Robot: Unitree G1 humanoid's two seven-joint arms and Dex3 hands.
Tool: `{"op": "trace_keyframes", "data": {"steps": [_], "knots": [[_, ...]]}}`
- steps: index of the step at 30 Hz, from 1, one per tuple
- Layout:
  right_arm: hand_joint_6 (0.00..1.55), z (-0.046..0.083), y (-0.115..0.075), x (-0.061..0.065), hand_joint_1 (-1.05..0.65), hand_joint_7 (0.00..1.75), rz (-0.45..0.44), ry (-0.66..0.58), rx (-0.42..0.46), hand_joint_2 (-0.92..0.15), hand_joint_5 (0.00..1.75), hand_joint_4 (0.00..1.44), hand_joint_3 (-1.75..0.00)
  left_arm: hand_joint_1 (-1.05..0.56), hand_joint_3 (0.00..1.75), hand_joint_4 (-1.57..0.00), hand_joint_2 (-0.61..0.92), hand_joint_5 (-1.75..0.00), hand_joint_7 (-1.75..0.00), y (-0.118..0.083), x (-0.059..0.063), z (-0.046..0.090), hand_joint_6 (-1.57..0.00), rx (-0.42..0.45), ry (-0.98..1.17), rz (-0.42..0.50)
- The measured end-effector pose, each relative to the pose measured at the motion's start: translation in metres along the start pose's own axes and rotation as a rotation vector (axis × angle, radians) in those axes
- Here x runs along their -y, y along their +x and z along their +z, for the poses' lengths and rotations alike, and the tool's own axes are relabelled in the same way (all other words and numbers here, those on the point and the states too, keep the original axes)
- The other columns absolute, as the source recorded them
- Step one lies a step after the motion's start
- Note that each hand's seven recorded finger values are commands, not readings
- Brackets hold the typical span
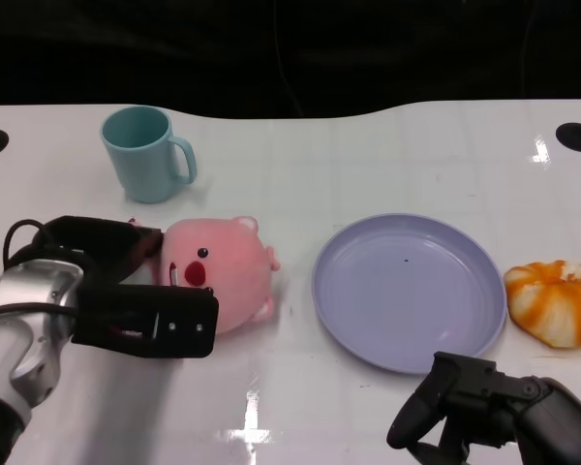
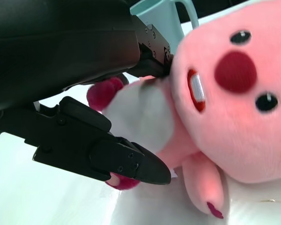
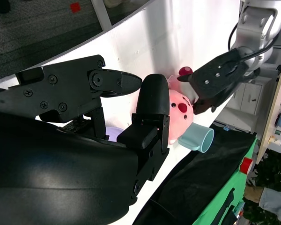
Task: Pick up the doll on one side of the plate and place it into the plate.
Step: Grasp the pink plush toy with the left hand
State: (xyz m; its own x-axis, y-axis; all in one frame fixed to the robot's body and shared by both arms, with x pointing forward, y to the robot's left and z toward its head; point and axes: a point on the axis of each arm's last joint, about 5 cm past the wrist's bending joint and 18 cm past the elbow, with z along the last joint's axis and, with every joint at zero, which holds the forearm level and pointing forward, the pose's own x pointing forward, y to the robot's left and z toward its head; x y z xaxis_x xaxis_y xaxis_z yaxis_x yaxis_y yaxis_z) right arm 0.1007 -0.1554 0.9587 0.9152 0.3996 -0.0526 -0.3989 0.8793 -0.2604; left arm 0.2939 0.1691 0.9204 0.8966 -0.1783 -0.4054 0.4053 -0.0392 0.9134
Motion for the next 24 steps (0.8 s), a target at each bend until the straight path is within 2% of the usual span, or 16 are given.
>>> {"op": "trace_keyframes", "data": {"steps": [11, 13, 14, 15, 16, 17, 18, 19, 20, 21, 22, 23, 24], "knots": [[0.59, 0.002, -0.003, -0.001, -0.27, 1.31, -0.001, 0.005, 0.002, -0.92, 1.59, 0.65, -0.35, -0.65, 0.03, -0.3, 0.92, -0.14, -0.02, 0.022, 0.011, 0.004, -0.42, -0.019, 0.016, -0.048], [0.59, 0.003, -0.003, -0.001, -0.27, 1.31, -0.002, 0.005, 0.003, -0.92, 1.59, 0.65, -0.35, -0.51, 0.05, -0.6, 0.92, -0.16, -0.04, 0.024, 0.015, 0.004, -0.69, -0.019, 0.007, -0.052], [0.59, 0.003, -0.003, -0.001, -0.27, 1.31, -0.002, 0.005, 0.004, -0.92, 1.59, 0.65, -0.35, -0.49, 0.05, -0.68, 0.92, -0.15, -0.04, 0.025, 0.017, 0.004, -0.75, -0.018, -0.003, -0.05], [0.59, 0.003, -0.003, -0.001, -0.27, 1.31, -0.002, 0.005, 0.002, -0.92, 1.59, 0.65, -0.35, -0.43, 0.03, -0.89, 0.89, -0.22, -0.08, 0.026, 0.018, 0.004, -0.94, -0.013, -0.017, -0.04], [0.59, 0.003, -0.003, -0.001, -0.27, 1.31, -0.002, 0.006, -0.002, -0.92, 1.59, 0.65, -0.35, -0.4, 0.02, -0.96, 0.88, -0.33, -0.06, 0.026, 0.019, 0.004, -1.06, -0.007, -0.037, -0.02], [0.59, 0.003, -0.003, -0.001, -0.27, 1.31, -0.002, 0.007, -0.004, -0.92, 1.59, 0.66, -0.35, -0.38, 0.01, -0.93, 0.86, -0.62, -0.05, 0.026, 0.021, 0.004, -1.16, -0.001, -0.053, 0.002], [0.59, 0.003, -0.003, -0.001, -0.27, 1.31, -0.002, 0.007, -0.005, -0.92, 1.6, 0.66, -0.35, -0.33, 0.03, -0.78, 0.89, -1.27, -0.44, 0.026, 0.024, 0.003, -1.1, 0.008, -0.062, 0.032], [0.59, 0.003, -0.003, -0.001, -0.27, 1.31, -0.002, 0.007, -0.004, -0.92, 1.6, 0.66, -0.35, -0.3, 0.08, -0.71, 0.9, -1.5, -0.74, 0.025, 0.027, 0.002, -0.94, 0.015, -0.07, 0.055], [0.59, 0.003, -0.003, -0.001, -0.27, 1.31, -0.002, 0.007, -0.004, -0.92, 1.6, 0.66, -0.35, -0.26, 0.13, -0.7, 0.91, -1.62, -0.79, 0.025, 0.03, 0.001, -0.88, 0.02, -0.079, 0.074], [0.59, 0.003, -0.003, -0.001, -0.27, 1.31, -0.002, 0.006, -0.003, -0.92, 1.6, 0.66, -0.35, -0.22, 0.19, -0.7, 0.91, -1.7, -0.76, 0.024, 0.033, 0.001, -0.86, 0.024, -0.088, 0.095], [0.59, 0.003, -0.003, -0.001, -0.27, 1.31, -0.002, 0.006, -0.003, -0.92, 1.6, 0.66, -0.35, -0.2, 0.23, -0.73, 0.91, -1.72, -0.99, 0.023, 0.036, 0.001, -0.77, 0.029, -0.097, 0.116], [0.6, 0.003, -0.003, -0.001, -0.27, 1.31, -0.002, 0.006, -0.003, -0.92, 1.59, 0.66, -0.35, -0.19, 0.25, -0.76, 0.91, -1.73, -1.13, 0.022, 0.038, 0.0, -0.73, 0.032, -0.109, 0.14], [0.59, 0.003, -0.003, -0.001, -0.26, 1.31, -0.002, 0.006, -0.002, -0.92, 1.59, 0.66, -0.35, -0.2, 0.3, -0.83, 0.9, -1.74, -1.48, 0.021, 0.042, -0.001, -0.65, 0.037, -0.124, 0.165]]}}
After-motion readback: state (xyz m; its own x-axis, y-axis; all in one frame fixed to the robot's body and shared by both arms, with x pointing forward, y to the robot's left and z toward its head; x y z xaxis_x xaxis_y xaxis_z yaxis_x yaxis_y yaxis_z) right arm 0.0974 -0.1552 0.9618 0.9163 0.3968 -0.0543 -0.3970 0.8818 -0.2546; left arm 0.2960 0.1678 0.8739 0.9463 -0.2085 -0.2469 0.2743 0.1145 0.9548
